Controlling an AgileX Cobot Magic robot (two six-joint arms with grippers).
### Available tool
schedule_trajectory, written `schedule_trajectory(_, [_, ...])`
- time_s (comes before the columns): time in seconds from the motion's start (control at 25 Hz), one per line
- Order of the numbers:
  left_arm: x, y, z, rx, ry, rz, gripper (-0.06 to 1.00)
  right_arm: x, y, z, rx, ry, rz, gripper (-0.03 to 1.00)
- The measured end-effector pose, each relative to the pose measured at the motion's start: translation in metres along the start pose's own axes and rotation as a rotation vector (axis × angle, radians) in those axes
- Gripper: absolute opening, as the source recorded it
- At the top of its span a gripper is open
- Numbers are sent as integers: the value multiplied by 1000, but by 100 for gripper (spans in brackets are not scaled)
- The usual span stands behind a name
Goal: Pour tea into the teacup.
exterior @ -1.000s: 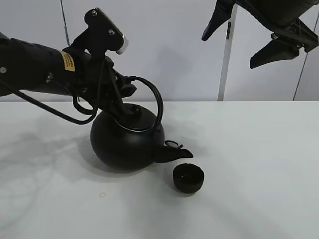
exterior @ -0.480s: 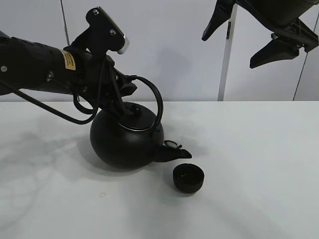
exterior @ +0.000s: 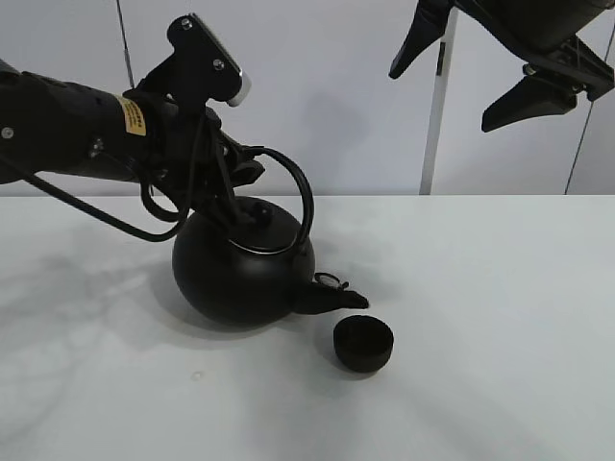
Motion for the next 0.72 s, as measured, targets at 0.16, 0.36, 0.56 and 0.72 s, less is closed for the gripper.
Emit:
schedule_trajectory(0.16, [0, 0, 0, 0, 0, -15, 11, 0, 0, 0, 0, 0, 0, 65])
schedule_trajectory(0.36, [0, 0, 0, 0, 0, -24, 11, 0, 0, 0, 0, 0, 0, 65])
schedule_trajectory(0.56, [0, 0, 0, 0, 0, -32, 11, 0, 0, 0, 0, 0, 0, 65])
schedule_trajectory(0.72, [0, 0, 0, 0, 0, -39, 11, 0, 0, 0, 0, 0, 0, 65])
Point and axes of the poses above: a point on each arm's last joint axis where the gripper is mounted, z pointing back along that axis away from the gripper, x along the wrist's bending axis when the last joint is at zero, y = z × x, the point moved 4 cm from there along -z, pointing out along that axis toward the gripper, and after that the axes turned 9 degrees about -z, right-handed, at the moved point
